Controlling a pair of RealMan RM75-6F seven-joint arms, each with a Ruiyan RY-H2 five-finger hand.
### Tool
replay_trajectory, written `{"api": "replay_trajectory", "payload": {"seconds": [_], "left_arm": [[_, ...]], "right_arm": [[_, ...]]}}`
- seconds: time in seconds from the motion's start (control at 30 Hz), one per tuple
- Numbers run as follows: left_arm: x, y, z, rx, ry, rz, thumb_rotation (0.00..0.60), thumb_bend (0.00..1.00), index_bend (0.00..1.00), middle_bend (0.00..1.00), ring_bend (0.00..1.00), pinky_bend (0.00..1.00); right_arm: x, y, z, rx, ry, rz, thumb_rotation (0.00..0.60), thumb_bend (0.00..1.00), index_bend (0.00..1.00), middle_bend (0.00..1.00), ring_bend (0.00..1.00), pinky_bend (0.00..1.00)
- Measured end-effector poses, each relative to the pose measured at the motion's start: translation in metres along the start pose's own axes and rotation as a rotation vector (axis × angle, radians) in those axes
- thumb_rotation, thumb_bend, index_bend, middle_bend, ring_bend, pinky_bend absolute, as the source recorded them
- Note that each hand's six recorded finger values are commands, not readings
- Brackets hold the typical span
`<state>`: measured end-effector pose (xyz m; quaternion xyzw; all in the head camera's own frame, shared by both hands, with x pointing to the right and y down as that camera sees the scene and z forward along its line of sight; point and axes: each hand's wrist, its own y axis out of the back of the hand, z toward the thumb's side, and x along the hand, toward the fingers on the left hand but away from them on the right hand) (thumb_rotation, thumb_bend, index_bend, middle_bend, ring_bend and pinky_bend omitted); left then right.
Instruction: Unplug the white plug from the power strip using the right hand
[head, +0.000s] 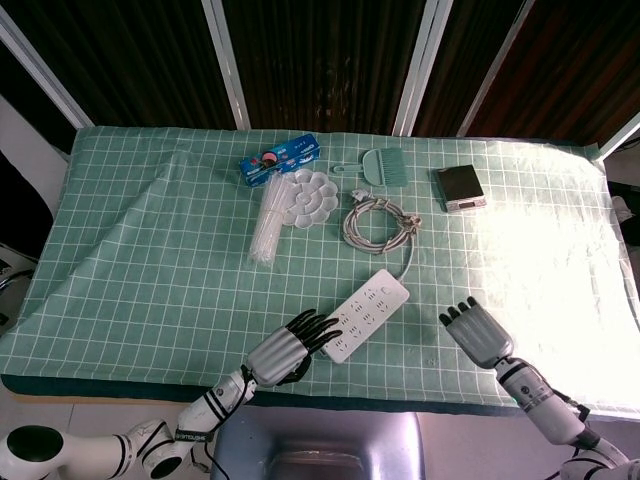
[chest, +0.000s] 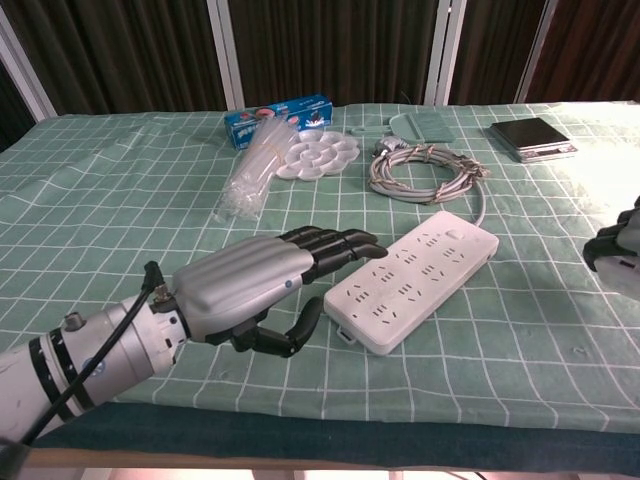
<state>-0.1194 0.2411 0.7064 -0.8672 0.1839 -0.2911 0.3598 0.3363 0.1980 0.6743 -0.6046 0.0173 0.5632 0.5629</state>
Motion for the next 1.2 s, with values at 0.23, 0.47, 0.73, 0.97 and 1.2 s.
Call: {"api": "replay_trajectory", "payload": {"seconds": [0.23, 0.47, 0.73, 0.97, 1.2], "left_arm": [[-0.006, 0.005, -0.006, 0.007, 0.02, 0.011, 0.558, 0.78, 0.0, 0.0, 0.0, 0.06], [-0.027, 0.025, -0.027, 0.041, 0.063, 0.049, 0.558, 0.72, 0.0, 0.0, 0.0, 0.06], [-0.115, 0.073, -0.085, 0.141, 0.252, 0.13, 0.584, 0.66, 0.0, 0.0, 0.0, 0.06], [-0.236, 0.099, -0.132, 0.116, 0.597, 0.227, 0.6, 0.61, 0.0, 0.0, 0.0, 0.06], [-0.276, 0.133, -0.156, 0.179, 0.73, 0.343, 0.6, 0.59, 0.0, 0.0, 0.0, 0.05]], "right_arm": [[0.003, -0.015, 0.005, -0.011, 0.001, 0.102, 0.6, 0.25, 0.0, 0.0, 0.03, 0.21], [0.022, 0.01, -0.006, -0.118, -0.043, 0.068, 0.6, 0.16, 0.0, 0.0, 0.0, 0.12], [0.067, 0.042, -0.047, -0.297, -0.261, -0.064, 0.6, 0.16, 0.0, 0.0, 0.0, 0.07], [0.127, 0.019, -0.082, -0.511, -0.547, -0.17, 0.6, 0.16, 0.0, 0.0, 0.0, 0.0], [0.143, 0.003, -0.092, -0.552, -0.621, -0.189, 0.6, 0.16, 0.0, 0.0, 0.0, 0.0]]}}
